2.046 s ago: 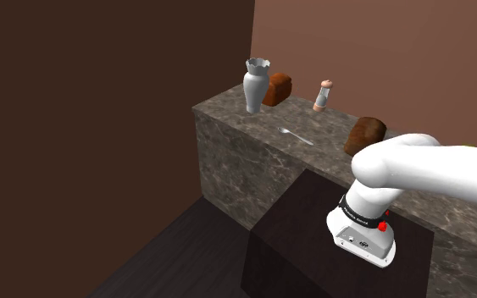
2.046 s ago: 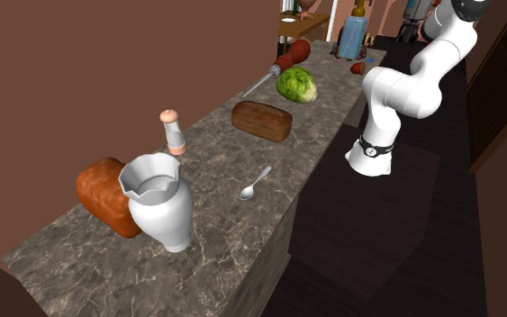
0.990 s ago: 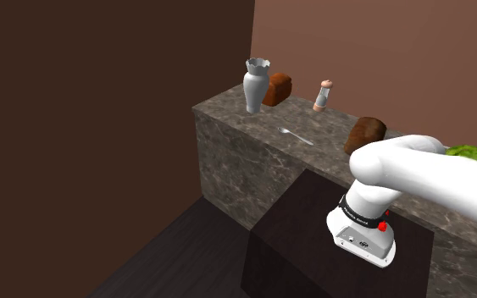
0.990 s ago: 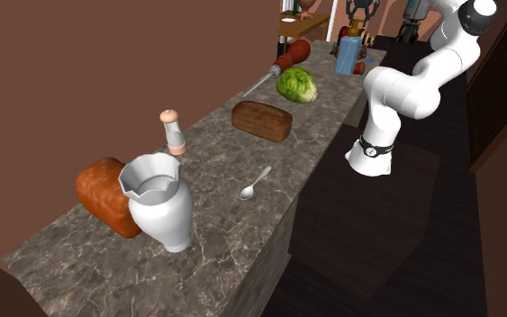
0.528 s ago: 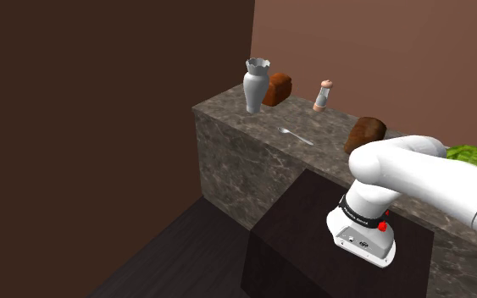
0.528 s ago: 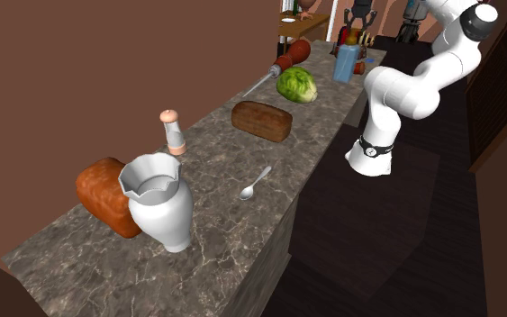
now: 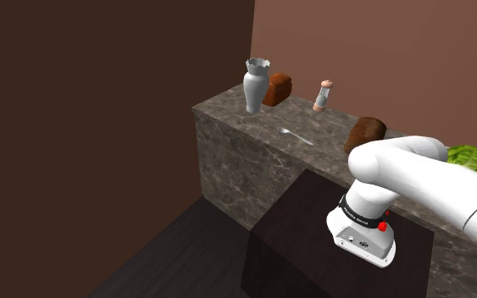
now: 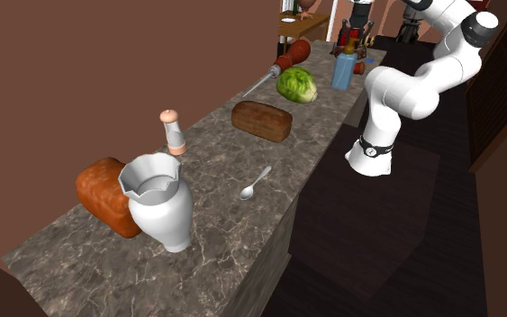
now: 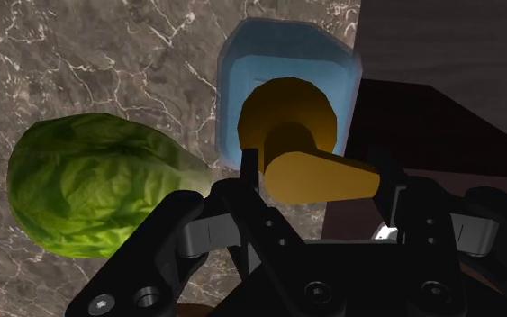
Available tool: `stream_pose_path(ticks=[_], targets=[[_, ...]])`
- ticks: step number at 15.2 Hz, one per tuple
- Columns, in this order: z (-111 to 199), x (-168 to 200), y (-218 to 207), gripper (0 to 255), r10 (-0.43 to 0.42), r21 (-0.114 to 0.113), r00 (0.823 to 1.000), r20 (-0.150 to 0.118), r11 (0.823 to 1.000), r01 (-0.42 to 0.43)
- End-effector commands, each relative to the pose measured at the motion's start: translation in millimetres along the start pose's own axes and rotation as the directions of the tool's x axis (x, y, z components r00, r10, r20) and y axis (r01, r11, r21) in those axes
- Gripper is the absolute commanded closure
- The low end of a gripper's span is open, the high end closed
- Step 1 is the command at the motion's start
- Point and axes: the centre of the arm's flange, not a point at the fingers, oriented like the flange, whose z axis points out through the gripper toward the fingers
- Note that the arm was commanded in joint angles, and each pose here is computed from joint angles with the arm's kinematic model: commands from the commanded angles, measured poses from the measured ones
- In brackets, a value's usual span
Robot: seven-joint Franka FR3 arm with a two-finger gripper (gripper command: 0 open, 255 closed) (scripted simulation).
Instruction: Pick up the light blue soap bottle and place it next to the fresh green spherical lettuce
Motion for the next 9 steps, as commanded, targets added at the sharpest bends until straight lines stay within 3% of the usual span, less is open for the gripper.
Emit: stream_pose_path(ticks=[1,9], targets=[[10.5,-0.9,1.3,255,0.000,0.000,1.000,0.000,1.000,0.000],[52.6,-3.5,1.9,255,0.000,0.000,1.000,0.000,1.000,0.000]])
